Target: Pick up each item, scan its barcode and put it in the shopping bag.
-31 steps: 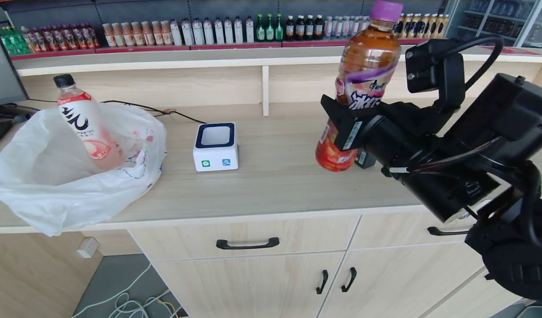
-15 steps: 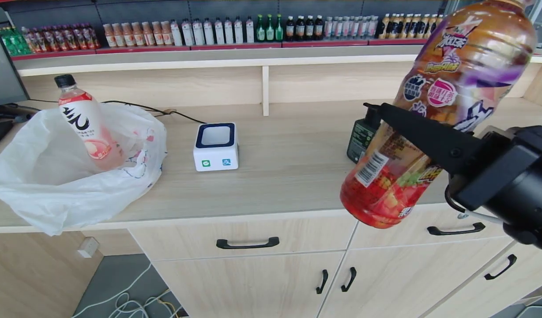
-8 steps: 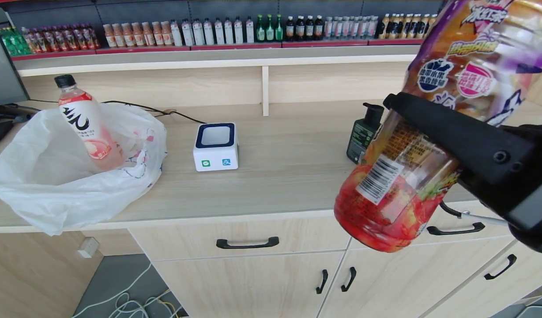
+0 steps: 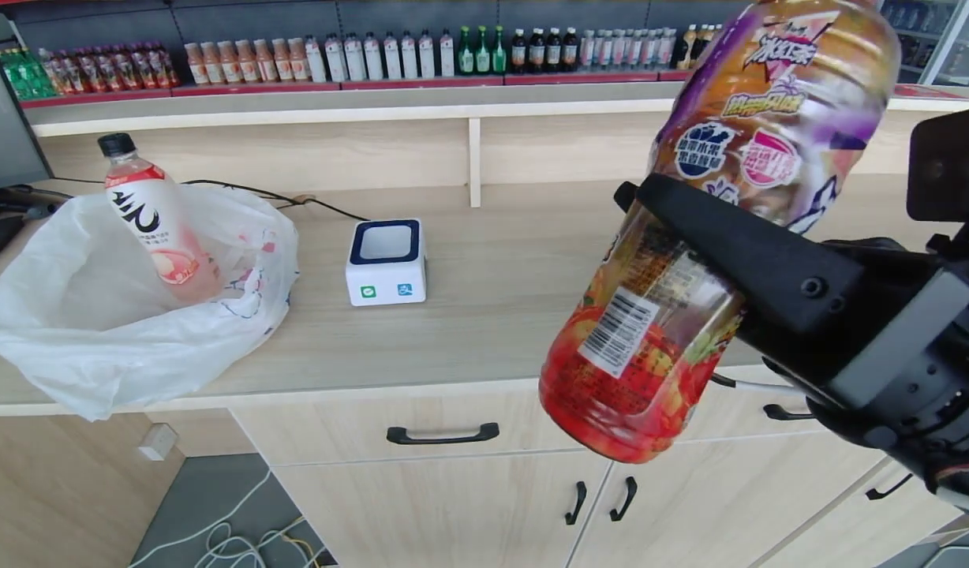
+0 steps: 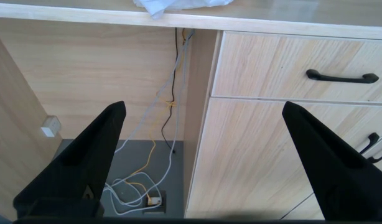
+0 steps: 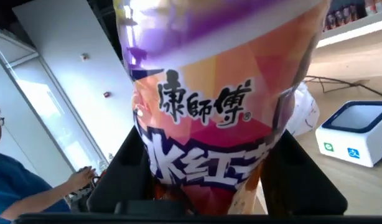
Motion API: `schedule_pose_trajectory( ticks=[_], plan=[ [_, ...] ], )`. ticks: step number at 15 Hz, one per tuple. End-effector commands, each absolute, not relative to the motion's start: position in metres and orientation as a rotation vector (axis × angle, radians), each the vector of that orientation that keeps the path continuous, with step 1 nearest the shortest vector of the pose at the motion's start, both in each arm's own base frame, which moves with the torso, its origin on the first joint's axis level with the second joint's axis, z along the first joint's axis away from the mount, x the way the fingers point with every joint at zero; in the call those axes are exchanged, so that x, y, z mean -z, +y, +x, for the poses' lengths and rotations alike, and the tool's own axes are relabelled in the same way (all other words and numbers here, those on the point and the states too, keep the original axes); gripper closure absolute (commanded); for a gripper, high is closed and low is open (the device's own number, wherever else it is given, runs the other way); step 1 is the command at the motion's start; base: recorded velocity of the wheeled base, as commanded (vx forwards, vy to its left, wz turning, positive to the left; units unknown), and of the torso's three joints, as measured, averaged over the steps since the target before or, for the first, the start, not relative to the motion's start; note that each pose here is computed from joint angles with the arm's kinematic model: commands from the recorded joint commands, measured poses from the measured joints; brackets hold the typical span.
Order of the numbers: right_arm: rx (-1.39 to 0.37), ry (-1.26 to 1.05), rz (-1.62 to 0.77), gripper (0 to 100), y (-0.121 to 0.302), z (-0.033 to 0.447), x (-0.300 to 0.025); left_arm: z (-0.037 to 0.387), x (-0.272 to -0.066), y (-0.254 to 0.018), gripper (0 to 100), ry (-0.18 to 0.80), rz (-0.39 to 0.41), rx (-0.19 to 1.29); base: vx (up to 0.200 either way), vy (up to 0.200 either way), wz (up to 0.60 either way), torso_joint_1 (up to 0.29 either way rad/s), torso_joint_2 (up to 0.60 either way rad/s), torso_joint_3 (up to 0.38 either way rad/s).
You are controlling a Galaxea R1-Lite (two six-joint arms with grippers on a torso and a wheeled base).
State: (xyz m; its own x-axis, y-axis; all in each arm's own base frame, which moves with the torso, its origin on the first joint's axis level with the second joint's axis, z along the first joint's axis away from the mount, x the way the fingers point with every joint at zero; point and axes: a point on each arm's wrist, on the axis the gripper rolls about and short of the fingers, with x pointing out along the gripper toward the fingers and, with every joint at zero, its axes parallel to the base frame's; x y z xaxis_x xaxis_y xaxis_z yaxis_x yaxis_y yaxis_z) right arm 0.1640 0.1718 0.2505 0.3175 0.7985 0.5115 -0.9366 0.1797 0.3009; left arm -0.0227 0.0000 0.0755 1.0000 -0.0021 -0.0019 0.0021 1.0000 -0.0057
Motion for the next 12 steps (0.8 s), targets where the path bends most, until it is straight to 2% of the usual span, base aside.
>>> schedule_pose_trajectory(
  ticks=[1,5,12],
  plan=[
    [-1.252,-0.192,0.679,100,0.178,0.17,-0.243,-0.023,-0.076,0.0,0,0.002,-0.006,0.003,0.0,0.0,0.0,0.0,0.0,0.0],
    [-1.292,-0.158,0.812,100,0.164,0.156,-0.256,-0.023,-0.076,0.0,0,0.002,-0.006,0.002,0.0,0.0,0.0,0.0,0.0,0.0],
    [-1.35,-0.108,0.908,100,0.16,0.141,-0.262,-0.023,-0.076,0.0,0,0.002,-0.006,0.002,0.0,0.0,0.0,0.0,0.0,0.0]
  ],
)
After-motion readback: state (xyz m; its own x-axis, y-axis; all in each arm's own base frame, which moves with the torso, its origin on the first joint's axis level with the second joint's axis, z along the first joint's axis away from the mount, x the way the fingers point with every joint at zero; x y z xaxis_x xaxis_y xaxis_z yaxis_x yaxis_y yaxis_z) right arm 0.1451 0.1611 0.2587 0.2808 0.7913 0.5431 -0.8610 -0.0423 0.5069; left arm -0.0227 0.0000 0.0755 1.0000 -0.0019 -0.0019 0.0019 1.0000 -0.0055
